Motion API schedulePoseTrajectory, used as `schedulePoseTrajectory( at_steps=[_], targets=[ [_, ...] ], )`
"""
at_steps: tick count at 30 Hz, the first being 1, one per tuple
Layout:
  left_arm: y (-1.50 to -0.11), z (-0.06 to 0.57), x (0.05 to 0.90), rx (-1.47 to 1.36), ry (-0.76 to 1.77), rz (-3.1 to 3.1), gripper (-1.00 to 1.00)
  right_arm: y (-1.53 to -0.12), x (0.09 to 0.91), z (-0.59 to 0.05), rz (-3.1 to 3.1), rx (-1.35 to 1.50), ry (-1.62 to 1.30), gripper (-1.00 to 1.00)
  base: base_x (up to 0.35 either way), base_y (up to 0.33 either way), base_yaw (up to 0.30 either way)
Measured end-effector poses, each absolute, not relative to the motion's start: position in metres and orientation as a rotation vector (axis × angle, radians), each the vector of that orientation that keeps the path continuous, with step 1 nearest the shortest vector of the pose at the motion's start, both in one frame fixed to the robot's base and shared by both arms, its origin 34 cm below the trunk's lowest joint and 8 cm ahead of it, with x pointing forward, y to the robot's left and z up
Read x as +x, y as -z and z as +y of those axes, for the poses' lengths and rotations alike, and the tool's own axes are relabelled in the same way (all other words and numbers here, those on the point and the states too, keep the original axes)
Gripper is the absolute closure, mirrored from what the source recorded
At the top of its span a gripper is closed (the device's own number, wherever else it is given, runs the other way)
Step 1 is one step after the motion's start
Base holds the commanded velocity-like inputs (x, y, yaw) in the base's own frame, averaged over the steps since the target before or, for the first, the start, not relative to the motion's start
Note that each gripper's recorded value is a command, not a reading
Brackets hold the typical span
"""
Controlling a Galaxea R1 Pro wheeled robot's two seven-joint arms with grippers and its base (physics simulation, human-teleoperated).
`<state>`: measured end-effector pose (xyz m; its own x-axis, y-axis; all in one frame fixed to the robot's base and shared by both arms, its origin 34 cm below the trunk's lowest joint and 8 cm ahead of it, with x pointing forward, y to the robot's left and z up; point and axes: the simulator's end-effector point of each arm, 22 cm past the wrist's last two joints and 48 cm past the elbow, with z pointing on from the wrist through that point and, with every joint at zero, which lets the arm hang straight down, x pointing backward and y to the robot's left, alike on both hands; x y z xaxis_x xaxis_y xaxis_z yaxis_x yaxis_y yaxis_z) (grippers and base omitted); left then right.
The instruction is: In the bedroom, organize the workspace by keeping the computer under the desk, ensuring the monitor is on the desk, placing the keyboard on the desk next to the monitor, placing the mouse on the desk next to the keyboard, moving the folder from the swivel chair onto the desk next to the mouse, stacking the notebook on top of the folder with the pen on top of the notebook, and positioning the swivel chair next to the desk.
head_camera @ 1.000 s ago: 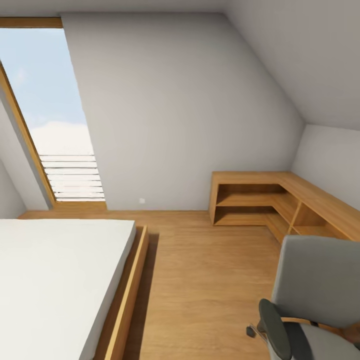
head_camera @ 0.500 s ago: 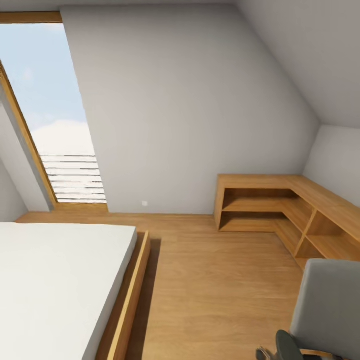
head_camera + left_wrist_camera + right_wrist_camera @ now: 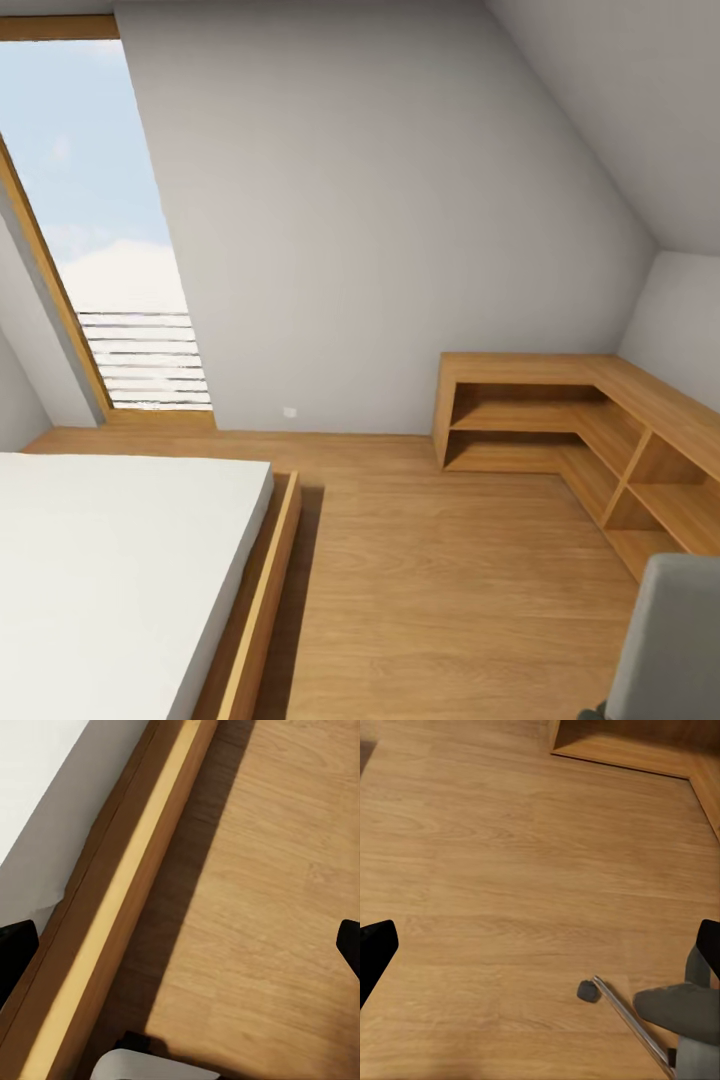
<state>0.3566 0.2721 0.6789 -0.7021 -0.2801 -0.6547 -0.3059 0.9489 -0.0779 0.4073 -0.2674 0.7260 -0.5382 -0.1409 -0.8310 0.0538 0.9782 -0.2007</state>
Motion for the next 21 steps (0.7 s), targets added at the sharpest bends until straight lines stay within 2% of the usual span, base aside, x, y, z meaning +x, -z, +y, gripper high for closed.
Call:
schedulePoseTrajectory(
  at_steps=[5,12,21],
  targets=[
    [-0.6789,0.272,0.3566,-0.411,-0.047,2.387,-1.0,-0.726,0.4074,-0.2674,2.125,-0.061,0.247,-1.0,0.018,0.015,0.0],
    [-0.6789,0.2717,0.3567,-0.41,-0.047,2.387,-1.0,-0.726,0.4073,-0.2674,2.125,-0.061,0.247,-1.0,0.065,0.112,0.0],
    [-0.6789,0.2713,0.3567,-0.41,-0.046,2.387,-1.0,-0.726,0.4074,-0.2674,2.125,-0.061,0.247,-1.0,0.01,0.014,0.0]
  ],
)
